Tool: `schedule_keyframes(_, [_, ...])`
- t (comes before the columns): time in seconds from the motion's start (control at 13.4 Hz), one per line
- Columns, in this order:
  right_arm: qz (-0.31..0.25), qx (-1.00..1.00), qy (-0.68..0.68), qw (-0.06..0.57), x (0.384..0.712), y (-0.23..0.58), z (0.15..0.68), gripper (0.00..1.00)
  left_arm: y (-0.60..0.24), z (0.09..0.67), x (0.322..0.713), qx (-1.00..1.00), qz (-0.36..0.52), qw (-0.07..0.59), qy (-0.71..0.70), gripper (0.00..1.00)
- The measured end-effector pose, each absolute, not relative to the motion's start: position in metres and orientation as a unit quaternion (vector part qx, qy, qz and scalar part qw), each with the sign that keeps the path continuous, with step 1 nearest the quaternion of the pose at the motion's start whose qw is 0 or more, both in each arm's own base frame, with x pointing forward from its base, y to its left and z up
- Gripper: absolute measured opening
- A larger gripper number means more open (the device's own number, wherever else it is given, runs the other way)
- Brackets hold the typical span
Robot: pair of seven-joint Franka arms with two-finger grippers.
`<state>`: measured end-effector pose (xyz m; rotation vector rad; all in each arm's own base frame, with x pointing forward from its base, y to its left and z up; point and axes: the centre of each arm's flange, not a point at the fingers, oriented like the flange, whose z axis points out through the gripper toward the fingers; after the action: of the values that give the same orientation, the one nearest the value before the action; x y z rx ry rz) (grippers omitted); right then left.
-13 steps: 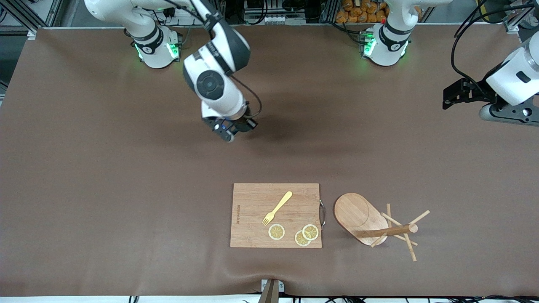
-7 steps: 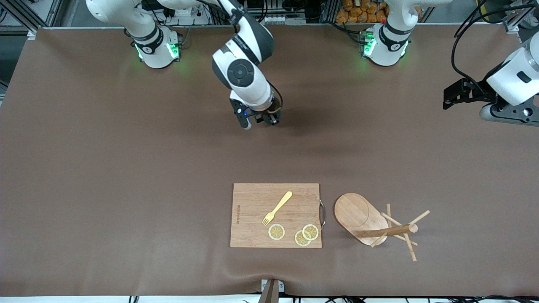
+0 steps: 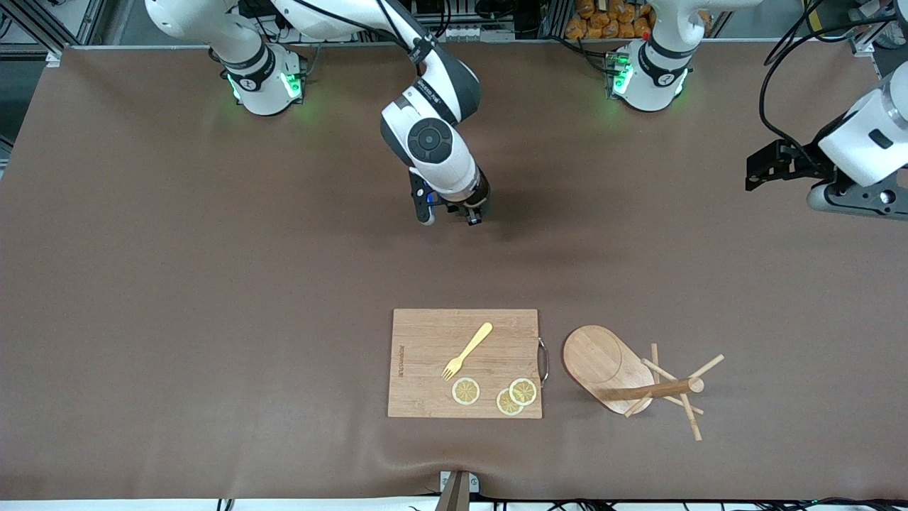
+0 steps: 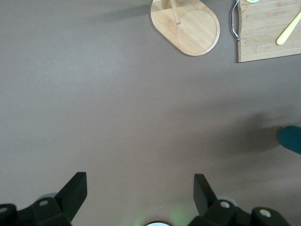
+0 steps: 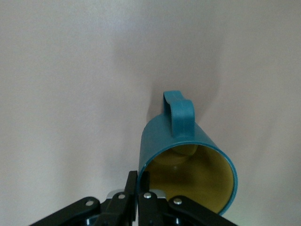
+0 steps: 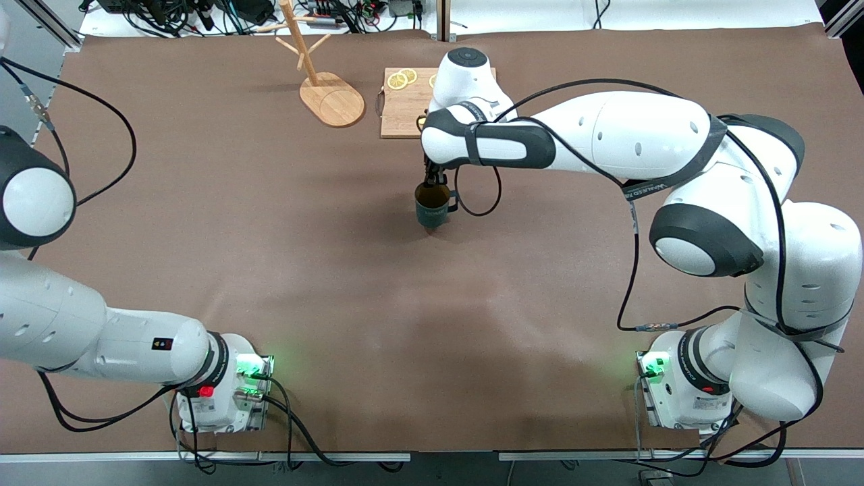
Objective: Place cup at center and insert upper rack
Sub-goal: 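Carry the held mug with the right gripper toward the table center, then lower the mug onto the table center and open the right gripper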
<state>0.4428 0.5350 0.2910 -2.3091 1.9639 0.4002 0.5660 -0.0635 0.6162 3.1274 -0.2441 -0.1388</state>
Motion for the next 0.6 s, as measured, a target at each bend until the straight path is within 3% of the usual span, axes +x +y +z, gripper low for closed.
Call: schedule_keyframes(0.6, [0.126, -0.752, 0.646, 0.047, 0.426, 0.562, 0.272, 0.04, -0.065, 0.592, 0.579, 0.995, -0.063, 0.001, -0.078, 1.00])
